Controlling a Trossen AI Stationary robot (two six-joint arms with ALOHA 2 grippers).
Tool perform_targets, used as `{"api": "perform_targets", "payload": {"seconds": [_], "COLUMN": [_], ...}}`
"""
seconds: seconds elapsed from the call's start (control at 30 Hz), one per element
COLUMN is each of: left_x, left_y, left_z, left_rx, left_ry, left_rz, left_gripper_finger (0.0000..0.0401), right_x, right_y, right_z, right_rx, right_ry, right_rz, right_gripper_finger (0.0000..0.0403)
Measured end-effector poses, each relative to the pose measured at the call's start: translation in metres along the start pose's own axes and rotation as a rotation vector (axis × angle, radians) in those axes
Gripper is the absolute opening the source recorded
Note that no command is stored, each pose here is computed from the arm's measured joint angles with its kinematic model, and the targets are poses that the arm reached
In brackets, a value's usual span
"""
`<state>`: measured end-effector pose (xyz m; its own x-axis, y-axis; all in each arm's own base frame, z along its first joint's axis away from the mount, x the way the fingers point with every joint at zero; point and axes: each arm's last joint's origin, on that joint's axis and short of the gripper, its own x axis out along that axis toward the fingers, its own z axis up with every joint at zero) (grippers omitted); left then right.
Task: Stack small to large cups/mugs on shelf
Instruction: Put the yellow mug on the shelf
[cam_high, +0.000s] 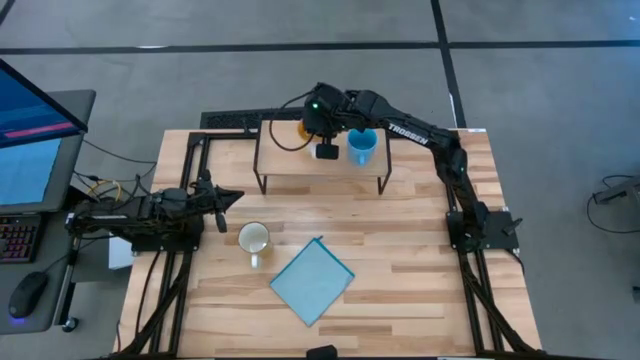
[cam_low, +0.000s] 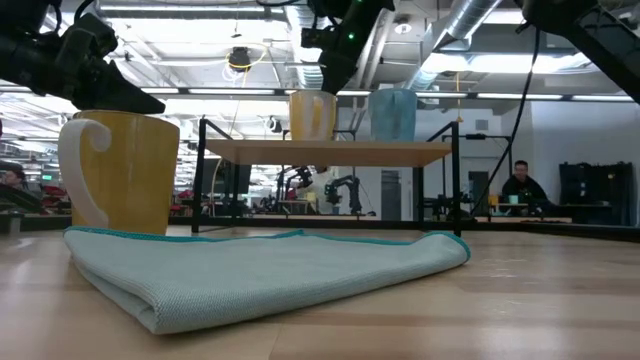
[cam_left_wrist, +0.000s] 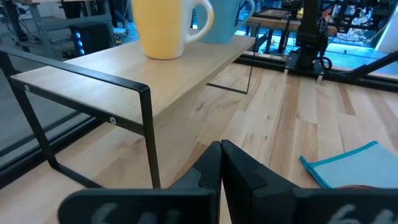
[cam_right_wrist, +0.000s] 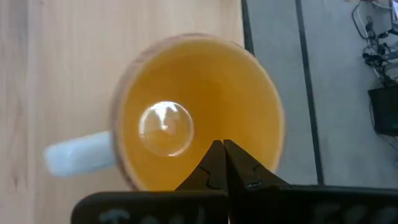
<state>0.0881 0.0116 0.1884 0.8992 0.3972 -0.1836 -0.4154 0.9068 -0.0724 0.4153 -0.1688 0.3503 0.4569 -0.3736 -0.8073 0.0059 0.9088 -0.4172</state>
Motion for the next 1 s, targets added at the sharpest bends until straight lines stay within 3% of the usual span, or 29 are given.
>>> {"api": "perform_targets", "payload": {"seconds": [1.0], "left_x": [0.0], "left_y": [0.0], "left_z": [0.0], "left_rx": [0.0], "left_ry": [0.001], "left_rz": [0.0], "left_gripper_finger": [0.0], "right_x": [-0.014], "right_y": [0.028], "right_z": [0.016], "right_rx": [-0.056], "right_ry": [-0.032], "right_rz": [0.034], "right_gripper_finger": [0.0004]}}
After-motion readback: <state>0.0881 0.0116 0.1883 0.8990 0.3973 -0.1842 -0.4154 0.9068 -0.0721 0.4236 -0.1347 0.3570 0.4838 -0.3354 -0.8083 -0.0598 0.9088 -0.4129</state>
